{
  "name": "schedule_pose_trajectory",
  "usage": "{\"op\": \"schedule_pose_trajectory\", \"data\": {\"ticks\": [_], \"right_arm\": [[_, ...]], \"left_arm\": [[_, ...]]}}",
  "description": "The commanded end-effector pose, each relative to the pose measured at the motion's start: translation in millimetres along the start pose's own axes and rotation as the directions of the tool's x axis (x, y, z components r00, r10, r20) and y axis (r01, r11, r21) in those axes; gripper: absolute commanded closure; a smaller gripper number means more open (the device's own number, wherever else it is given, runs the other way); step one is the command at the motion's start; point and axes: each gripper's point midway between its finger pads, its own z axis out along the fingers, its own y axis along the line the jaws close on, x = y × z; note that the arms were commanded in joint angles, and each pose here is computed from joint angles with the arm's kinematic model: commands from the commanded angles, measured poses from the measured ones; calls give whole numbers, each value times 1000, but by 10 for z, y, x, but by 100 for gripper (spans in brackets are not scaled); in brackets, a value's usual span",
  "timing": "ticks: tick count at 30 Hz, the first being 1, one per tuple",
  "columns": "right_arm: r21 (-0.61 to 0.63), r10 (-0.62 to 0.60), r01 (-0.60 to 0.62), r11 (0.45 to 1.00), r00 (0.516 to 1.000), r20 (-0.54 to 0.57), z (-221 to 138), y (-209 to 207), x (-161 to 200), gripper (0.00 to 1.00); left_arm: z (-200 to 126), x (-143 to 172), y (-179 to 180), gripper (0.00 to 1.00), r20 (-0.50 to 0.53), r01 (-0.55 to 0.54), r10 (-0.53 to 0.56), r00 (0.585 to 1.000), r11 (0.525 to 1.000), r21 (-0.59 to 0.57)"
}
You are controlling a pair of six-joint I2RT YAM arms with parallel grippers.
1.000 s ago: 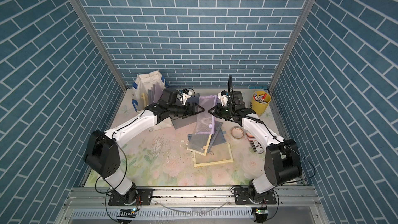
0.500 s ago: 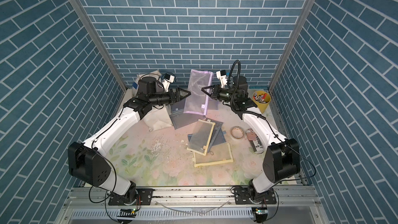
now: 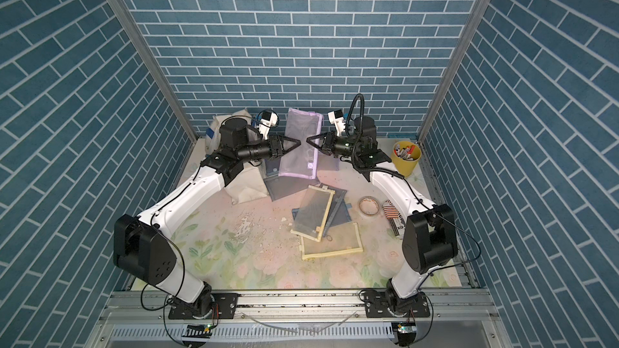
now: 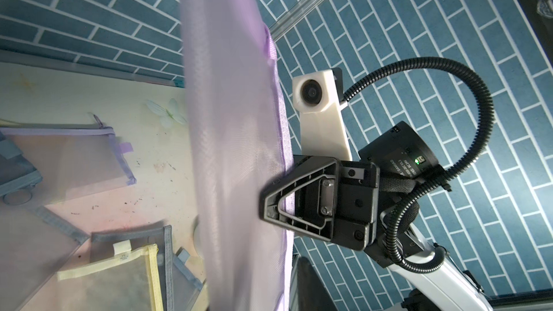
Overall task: Put the pencil pouch into the canvas bag
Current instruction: Place the pencil pouch in the canvas bag.
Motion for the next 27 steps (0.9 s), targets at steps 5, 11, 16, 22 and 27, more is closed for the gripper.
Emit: {"op": "schedule_pose_trajectory", "data": {"ticks": [5,11,16,22,27], "right_arm": [[20,-27,28,999,999,-41,20,177,-50,88],[124,-38,47,991,997,-72,-37,88,-12,51],[215,-47,62,975,996,-77,-85,-10,-51,1],[347,-30,49,937,998,-58,-209,-206,-93,1],[424,11,18,905,998,-66,-303,-414,-82,1]], "left_arm": [[-94,-72,11,100,-2,-40,40,999,998,-45],[-441,-309,104,100,42,-44,52,998,985,-166],[-854,-557,213,100,62,-56,80,995,943,-328],[-1531,-949,611,100,124,27,61,990,798,-602],[-1988,-1354,721,100,221,84,113,969,688,-721]]}}
